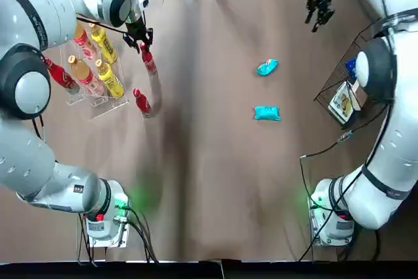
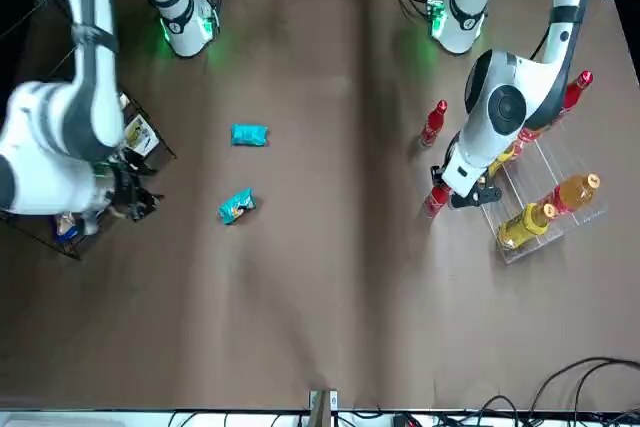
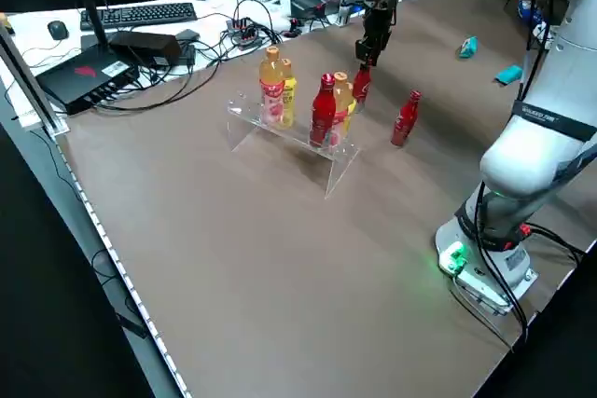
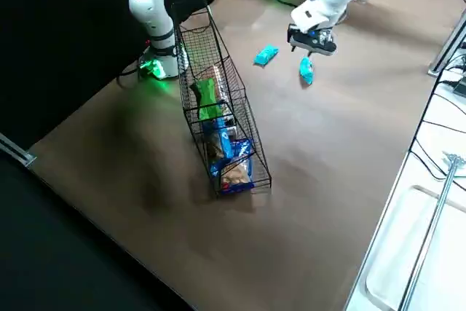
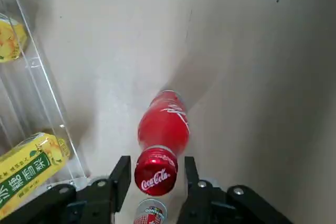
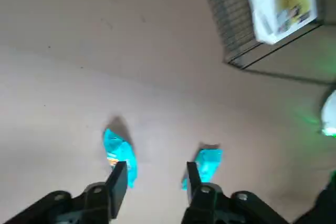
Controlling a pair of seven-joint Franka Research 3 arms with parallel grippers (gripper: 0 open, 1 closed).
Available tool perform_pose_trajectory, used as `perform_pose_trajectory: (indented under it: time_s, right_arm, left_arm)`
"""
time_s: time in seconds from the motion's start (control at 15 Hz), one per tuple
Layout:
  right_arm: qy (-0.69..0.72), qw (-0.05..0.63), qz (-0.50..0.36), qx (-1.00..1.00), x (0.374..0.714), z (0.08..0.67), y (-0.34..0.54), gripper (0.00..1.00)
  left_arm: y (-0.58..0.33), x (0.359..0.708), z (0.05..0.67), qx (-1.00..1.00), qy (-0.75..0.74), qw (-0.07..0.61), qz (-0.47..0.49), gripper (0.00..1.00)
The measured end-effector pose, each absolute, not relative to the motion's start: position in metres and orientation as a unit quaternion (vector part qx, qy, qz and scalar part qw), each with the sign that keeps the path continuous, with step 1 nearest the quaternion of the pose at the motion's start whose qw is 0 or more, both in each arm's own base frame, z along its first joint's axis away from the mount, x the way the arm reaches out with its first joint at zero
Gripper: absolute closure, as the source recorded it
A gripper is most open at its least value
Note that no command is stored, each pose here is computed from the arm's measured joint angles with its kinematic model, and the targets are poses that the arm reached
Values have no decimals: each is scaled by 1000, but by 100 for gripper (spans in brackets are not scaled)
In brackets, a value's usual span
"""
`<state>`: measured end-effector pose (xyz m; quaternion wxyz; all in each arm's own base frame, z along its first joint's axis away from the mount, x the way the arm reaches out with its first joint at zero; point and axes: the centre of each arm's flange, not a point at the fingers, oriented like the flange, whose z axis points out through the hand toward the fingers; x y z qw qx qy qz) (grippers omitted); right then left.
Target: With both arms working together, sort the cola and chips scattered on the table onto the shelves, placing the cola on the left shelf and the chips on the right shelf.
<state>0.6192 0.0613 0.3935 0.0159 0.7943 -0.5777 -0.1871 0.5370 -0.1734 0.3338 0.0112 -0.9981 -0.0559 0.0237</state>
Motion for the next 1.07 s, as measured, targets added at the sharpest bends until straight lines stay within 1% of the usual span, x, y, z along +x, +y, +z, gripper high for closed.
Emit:
perform_pose_trajectory:
  time_s: [0.07,0.33,0.47,0.6,0.87,1.07]
  right_arm:
    - [-583,19,-182,791,622,378,74,39]
    - [-587,31,-166,792,629,317,127,35]
    - [-583,32,-160,796,629,300,149,22]
    - [-587,35,-161,793,626,289,167,21]
    - [-603,39,-146,783,625,259,193,21]
    - [-600,50,-156,783,617,238,214,21]
  left_arm:
    - [-173,537,335,-998,-55,12,22,51]
    - [-174,540,338,-998,-54,12,17,52]
    - [-174,542,340,-998,-54,10,13,52]
    - [-174,543,343,-998,-55,9,11,52]
    - [-174,544,343,-998,-55,9,10,56]
    - [-174,544,342,-998,-55,9,12,56]
